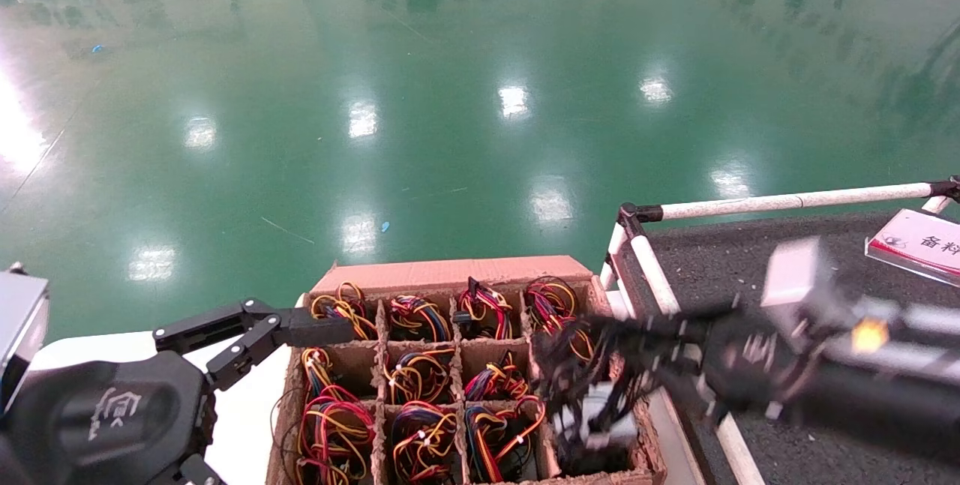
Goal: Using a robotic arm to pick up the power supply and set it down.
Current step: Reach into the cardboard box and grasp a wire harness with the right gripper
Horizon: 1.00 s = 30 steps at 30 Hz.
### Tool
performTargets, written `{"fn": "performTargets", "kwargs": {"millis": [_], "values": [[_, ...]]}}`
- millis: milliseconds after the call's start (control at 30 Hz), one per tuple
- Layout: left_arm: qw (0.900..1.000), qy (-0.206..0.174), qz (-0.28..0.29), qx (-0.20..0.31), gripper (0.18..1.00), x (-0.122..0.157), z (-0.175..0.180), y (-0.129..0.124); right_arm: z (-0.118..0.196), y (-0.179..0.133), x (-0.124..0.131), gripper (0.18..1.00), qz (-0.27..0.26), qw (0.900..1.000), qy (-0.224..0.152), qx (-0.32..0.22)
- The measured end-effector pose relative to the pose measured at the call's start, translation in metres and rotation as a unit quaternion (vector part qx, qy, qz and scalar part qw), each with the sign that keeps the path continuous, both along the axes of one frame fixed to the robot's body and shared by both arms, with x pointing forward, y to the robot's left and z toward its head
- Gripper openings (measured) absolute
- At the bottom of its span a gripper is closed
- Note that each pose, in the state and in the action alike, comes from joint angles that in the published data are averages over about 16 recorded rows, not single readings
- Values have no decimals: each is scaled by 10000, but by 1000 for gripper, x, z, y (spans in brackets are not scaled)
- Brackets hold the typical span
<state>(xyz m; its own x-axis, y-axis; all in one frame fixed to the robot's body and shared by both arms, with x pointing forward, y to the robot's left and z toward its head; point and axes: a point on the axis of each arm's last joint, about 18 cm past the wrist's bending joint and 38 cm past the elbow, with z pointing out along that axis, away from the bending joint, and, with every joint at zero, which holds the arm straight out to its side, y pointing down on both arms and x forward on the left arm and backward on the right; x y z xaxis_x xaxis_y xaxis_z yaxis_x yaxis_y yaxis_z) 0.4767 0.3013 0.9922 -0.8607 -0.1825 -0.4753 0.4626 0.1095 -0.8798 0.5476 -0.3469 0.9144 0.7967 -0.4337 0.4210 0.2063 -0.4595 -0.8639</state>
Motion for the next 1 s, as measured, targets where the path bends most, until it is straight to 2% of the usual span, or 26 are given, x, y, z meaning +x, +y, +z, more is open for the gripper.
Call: {"fn": "performTargets", "kwargs": {"millis": [133,400,667,867,1000], "values": [[10000,0,0,0,343,0,0,0,-7,0,6,978,-172,9998,28,-59],[10000,0,0,0,517,0,0,0,-17,5,14,914,-346,9993,64,-88],[10000,0,0,0,719,0,0,0,-21,11,18,774,-410,9991,84,-70],[10000,0,0,0,842,0,0,0,-24,12,19,644,-457,9989,105,-46],[10000,0,0,0,896,0,0,0,-25,12,19,551,-481,9988,117,-38]]}}
